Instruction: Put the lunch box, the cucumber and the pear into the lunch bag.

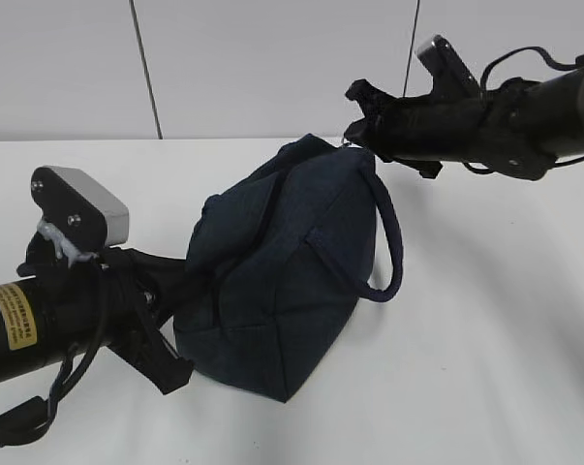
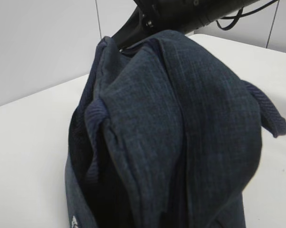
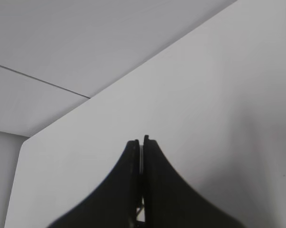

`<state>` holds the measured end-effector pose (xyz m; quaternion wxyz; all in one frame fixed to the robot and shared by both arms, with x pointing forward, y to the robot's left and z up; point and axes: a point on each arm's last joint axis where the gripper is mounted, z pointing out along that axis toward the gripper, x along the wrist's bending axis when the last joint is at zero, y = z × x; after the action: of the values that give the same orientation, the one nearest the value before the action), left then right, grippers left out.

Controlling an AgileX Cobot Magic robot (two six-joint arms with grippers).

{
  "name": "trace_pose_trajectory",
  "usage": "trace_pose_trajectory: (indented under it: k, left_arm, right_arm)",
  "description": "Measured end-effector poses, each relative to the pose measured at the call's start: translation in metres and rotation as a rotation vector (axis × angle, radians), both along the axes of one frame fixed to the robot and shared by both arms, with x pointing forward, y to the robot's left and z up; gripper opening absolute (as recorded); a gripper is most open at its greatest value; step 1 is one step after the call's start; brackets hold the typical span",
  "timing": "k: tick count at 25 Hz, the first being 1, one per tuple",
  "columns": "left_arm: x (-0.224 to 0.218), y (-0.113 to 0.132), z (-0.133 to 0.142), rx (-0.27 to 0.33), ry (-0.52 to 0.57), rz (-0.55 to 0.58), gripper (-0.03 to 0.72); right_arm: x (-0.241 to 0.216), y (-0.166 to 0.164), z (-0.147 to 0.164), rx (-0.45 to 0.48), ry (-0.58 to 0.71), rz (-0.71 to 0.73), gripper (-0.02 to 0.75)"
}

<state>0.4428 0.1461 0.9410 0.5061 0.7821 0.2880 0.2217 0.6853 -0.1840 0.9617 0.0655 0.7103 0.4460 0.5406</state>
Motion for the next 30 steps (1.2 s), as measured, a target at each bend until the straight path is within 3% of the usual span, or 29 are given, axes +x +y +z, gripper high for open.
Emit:
trace_pose_trajectory:
  k: [4,7,11,14,17,19,22,26,30]
  left_arm:
    - [0.000,0.000,0.000,0.000,0.000,0.000,0.003]
    - [-0.001,0.000,-0.001,0.005,0.004,-0.001,0.005]
    - [-0.002,0.001,-0.003,0.011,0.011,-0.003,0.096]
    - [-0.003,0.002,-0.002,0.013,0.010,-0.004,0.249]
    - [-0.005,0.003,0.003,0.015,0.000,-0.003,0.386]
    - [-0.006,0.006,0.009,0.013,-0.006,0.013,0.426]
    - [-0.010,0.012,0.018,0.025,0.000,0.048,0.442]
    - [-0.019,0.025,0.027,0.116,0.046,0.090,0.445]
    - [-0.030,0.039,0.037,0.206,0.102,0.145,0.445]
  right_arm:
    - [0.000,-0.005,-0.001,-0.014,0.001,0.029,0.001]
    - [0.000,-0.005,-0.001,-0.048,-0.019,0.076,0.083]
    - [-0.001,-0.004,0.001,-0.080,-0.061,0.159,0.467]
    - [-0.003,-0.001,0.002,-0.106,-0.086,0.219,0.613]
    - [-0.008,0.000,0.019,-0.177,-0.162,0.280,0.624]
    - [-0.012,-0.001,0.037,-0.225,-0.220,0.304,0.596]
    - [-0.024,-0.002,0.071,-0.334,-0.316,0.360,0.565]
    - [-0.045,-0.004,0.099,-0.467,-0.332,0.459,0.556]
    - [-0.061,-0.005,0.111,-0.420,-0.279,0.482,0.533]
